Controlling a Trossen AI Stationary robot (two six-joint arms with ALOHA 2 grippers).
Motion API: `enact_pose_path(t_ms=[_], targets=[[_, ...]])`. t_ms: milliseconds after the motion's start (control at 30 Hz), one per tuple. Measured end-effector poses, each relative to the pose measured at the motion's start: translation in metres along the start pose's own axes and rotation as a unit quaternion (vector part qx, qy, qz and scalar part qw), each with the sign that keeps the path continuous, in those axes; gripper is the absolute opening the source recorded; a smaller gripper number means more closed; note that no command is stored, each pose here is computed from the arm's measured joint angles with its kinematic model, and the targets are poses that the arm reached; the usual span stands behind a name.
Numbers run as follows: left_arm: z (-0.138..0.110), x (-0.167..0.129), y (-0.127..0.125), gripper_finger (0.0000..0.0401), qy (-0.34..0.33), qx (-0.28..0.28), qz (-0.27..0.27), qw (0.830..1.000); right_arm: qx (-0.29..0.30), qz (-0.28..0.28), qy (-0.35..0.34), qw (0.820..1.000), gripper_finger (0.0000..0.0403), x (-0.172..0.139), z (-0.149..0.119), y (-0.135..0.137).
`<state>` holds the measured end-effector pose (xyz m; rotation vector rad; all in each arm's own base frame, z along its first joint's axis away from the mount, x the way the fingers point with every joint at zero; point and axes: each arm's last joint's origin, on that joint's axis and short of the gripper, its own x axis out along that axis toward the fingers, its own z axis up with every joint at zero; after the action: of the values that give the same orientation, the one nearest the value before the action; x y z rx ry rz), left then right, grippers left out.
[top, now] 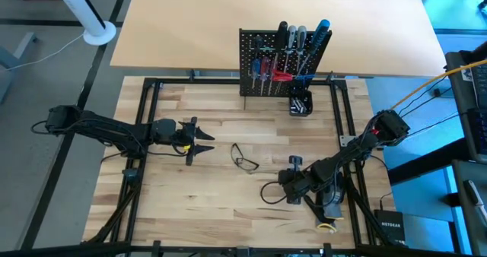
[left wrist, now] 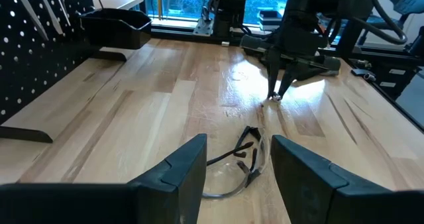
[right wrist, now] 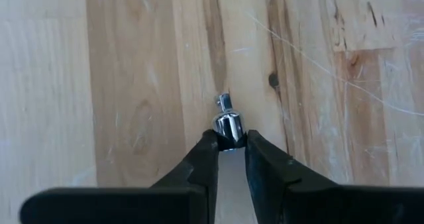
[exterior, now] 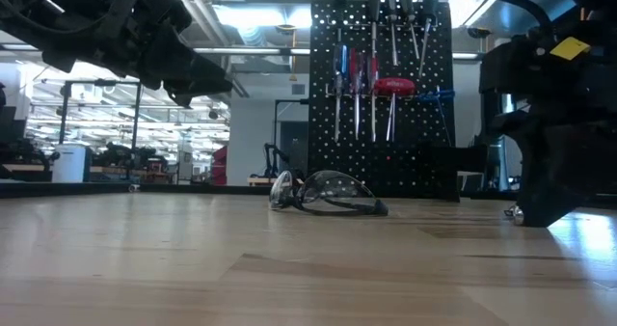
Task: Hang tools onto peg board
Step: Put the silver socket in the black bin on the peg board
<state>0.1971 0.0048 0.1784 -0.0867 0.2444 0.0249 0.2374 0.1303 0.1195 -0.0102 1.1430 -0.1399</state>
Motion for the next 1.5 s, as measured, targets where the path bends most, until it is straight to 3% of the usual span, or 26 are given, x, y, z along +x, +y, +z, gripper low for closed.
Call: enact_pose_path(t_ms=[167,333,500,800,933,1067,1300,1500], targets=[[0.000,0.000,0.000,0.0159,0.000,0.000,0.000,1.000,0.008,-0.010,-0.005,1.000,0.0063,-0.006,0.004,0.000],[0.000,0.000,0.000,0.0159,0.000,0.000,0.000,1.000,0.018,-0.059,-0.033,0.998,0.0063,-0.032,0.017,-0.007],[0.000,0.000,0.000,0.0159,0.000,-0.004,0.000,1.000,0.061,-0.101,-0.028,0.993,0.0063,-0.058,0.026,-0.031],[0.000,0.000,0.000,0.0159,0.000,-0.007,-0.001,1.000,0.172,-0.245,-0.074,0.951,0.0071,-0.095,0.036,-0.110],[0.000,0.000,0.000,0.0159,0.000,-0.006,-0.001,1.000,0.238,-0.275,-0.072,0.929,0.0072,-0.106,0.035,-0.146],[0.000,0.000,0.000,0.0159,0.000,-0.007,-0.001,1.000,0.266,-0.294,-0.053,0.916,0.0073,-0.107,0.035,-0.177],[0.000,0.000,0.000,0.0159,0.001,-0.013,0.000,1.000,0.293,-0.326,-0.019,0.898,0.0084,-0.101,0.032,-0.209],[0.000,0.000,0.000,0.0159,-0.001,-0.011,0.000,1.000,0.303,-0.340,-0.019,0.890,0.0148,-0.101,0.031,-0.216]])
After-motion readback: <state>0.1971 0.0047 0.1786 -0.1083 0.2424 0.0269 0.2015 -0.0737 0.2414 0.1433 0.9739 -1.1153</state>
